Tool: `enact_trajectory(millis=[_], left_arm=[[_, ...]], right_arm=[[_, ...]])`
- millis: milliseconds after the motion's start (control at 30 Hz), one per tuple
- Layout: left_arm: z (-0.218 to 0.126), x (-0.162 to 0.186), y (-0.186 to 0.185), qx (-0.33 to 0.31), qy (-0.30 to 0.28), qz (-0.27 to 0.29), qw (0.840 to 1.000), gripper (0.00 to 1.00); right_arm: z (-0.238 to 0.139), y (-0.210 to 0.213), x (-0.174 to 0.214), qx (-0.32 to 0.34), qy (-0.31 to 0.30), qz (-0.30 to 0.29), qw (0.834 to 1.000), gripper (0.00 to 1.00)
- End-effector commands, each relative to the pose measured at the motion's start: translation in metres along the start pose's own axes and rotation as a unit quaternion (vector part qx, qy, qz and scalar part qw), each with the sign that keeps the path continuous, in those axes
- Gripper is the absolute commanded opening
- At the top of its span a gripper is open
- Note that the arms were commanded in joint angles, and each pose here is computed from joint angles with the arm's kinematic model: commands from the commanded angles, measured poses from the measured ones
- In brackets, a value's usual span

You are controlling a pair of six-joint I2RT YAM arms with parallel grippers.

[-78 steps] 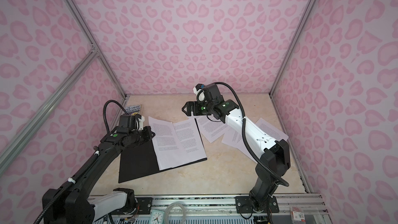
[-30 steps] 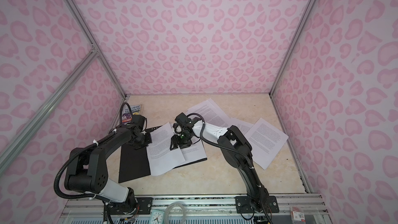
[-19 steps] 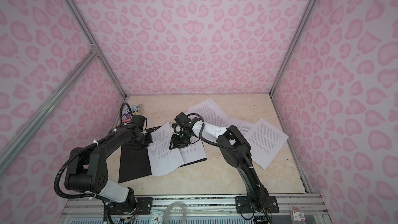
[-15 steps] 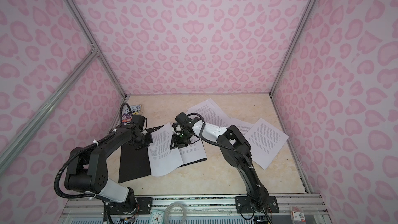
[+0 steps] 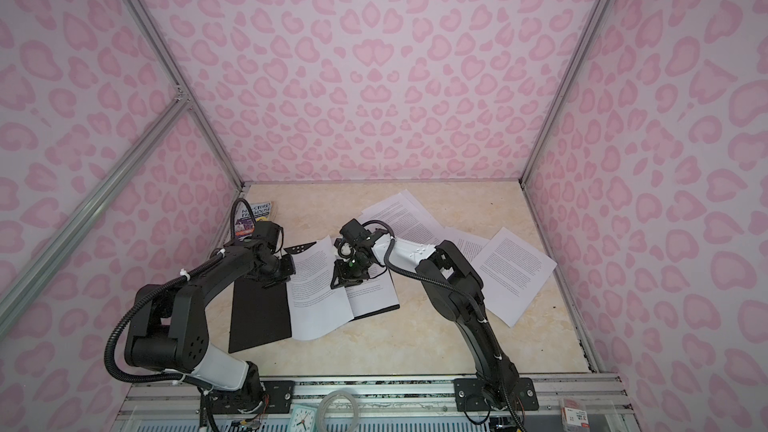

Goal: Put the files into the folder

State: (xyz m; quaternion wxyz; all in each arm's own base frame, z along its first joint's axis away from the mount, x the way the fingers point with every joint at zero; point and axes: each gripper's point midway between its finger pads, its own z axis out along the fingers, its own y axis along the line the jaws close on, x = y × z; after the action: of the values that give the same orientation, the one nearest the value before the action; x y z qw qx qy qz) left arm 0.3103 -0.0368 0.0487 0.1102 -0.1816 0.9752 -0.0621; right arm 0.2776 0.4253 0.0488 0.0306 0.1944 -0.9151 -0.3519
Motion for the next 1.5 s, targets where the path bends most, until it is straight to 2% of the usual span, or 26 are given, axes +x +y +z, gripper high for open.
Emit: enact_trajectory(millis=[0, 167, 233, 267, 300, 367, 433, 467, 733, 867, 1033, 1467], left_arm=[[0.0, -0.002, -0.003, 0.006, 0.001, -0.005, 1.0, 0.03], [-0.004, -0.005, -0.007, 0.016, -0.002, -0.007, 1.0, 0.03], [-0.01, -0.009, -0.011, 0.025, -0.007, -0.007, 1.0, 0.03], [-0.014, -0.012, -0.014, 0.032, -0.012, -0.008, 0.999, 0.08], [-0.019, -0.015, -0.017, 0.039, -0.018, -0.01, 0.999, 0.17], [-0.033, -0.023, -0.023, 0.052, -0.038, -0.016, 0.998, 0.51], [-0.048, -0.03, -0.031, 0.071, -0.058, -0.02, 0.996, 0.78], [-0.057, -0.034, -0.035, 0.083, -0.068, -0.022, 0.994, 0.98], [-0.128, -0.048, -0.064, 0.17, -0.125, -0.037, 0.977, 0.97], [-0.147, -0.045, -0.075, 0.196, -0.132, -0.026, 0.971, 0.97], [-0.147, -0.034, -0.089, 0.218, -0.117, -0.021, 0.969, 0.97], [-0.137, -0.022, -0.091, 0.206, -0.106, -0.01, 0.973, 0.97]], right_arm=[[0.0, 0.006, -0.001, -0.016, -0.003, -0.008, 1.0, 0.17], [-0.008, 0.008, -0.003, -0.021, -0.012, -0.01, 1.0, 0.01], [-0.018, 0.011, -0.006, -0.026, -0.022, -0.012, 0.999, 0.0], [-0.024, 0.012, -0.008, -0.028, -0.028, -0.011, 0.999, 0.0], [-0.032, 0.014, -0.01, -0.031, -0.035, -0.012, 0.999, 0.0], [-0.047, 0.009, -0.012, -0.033, -0.045, -0.007, 0.998, 0.0], [-0.059, -0.003, -0.011, -0.026, -0.045, 0.001, 0.999, 0.0], [-0.066, -0.011, -0.008, -0.018, -0.043, 0.001, 0.999, 0.0], [-0.112, -0.095, 0.026, 0.104, -0.006, 0.019, 0.994, 0.0], [-0.126, -0.119, 0.031, 0.125, -0.012, 0.035, 0.991, 0.0], [-0.128, -0.115, 0.02, 0.132, -0.007, 0.018, 0.991, 0.0], [-0.113, -0.088, 0.004, 0.111, 0.001, -0.011, 0.994, 0.0]])
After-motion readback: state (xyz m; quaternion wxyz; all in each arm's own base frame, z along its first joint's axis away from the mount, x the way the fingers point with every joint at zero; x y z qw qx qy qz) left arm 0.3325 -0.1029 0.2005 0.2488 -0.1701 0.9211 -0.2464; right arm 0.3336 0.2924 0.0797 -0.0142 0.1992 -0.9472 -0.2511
